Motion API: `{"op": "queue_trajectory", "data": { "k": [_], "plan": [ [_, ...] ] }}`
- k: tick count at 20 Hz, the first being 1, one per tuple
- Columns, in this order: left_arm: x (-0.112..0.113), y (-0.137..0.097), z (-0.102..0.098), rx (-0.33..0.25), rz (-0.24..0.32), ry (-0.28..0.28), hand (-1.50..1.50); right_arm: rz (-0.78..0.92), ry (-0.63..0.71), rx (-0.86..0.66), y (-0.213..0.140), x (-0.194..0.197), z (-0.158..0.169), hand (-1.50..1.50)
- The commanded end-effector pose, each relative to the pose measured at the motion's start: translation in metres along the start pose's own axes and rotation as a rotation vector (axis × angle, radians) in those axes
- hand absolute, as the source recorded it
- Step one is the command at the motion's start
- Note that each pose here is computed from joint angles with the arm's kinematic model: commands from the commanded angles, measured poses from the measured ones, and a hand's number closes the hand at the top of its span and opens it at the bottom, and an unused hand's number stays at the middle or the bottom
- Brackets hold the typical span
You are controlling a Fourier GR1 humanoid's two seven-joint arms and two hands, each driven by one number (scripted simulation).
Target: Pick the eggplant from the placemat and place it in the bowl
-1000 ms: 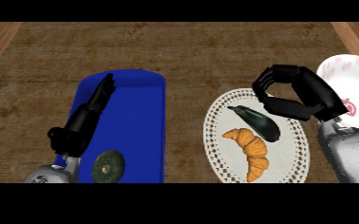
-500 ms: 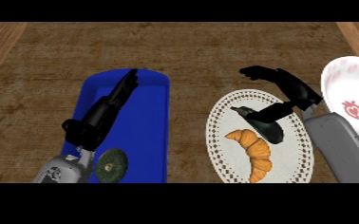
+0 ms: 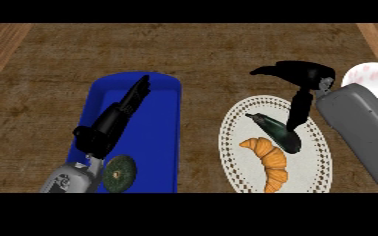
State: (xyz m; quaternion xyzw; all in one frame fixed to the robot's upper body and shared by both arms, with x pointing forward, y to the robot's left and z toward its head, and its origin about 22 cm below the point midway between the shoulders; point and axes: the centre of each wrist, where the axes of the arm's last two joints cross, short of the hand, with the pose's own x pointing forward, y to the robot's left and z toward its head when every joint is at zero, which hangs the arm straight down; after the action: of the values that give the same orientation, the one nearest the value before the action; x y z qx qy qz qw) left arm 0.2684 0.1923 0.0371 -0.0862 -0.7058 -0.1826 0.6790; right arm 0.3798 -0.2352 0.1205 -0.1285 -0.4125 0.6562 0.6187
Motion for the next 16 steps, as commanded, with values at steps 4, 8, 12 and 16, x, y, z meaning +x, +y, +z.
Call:
{"op": "queue_trajectory", "data": {
  "k": [4, 8, 12, 16],
  "plan": [
    [-0.002, 0.005, 0.0, 0.002, -0.009, -0.007, 0.0, 0.153, 0.161, 0.355, -0.035, 0.041, -0.022, -1.5],
    [0.006, 0.023, -0.002, 0.009, -0.016, 0.001, 0.0, 0.16, 0.193, 0.446, -0.035, 0.067, -0.043, -1.5],
    [0.01, 0.021, 0.006, 0.02, 0.014, 0.001, 0.0, 0.182, 0.218, 0.461, -0.024, 0.078, -0.05, -1.5],
    [-0.01, 0.004, 0.008, 0.026, 0.03, 0.014, 0.0, 0.188, 0.215, 0.466, 0.0, 0.074, -0.047, -1.5]
  ]
}}
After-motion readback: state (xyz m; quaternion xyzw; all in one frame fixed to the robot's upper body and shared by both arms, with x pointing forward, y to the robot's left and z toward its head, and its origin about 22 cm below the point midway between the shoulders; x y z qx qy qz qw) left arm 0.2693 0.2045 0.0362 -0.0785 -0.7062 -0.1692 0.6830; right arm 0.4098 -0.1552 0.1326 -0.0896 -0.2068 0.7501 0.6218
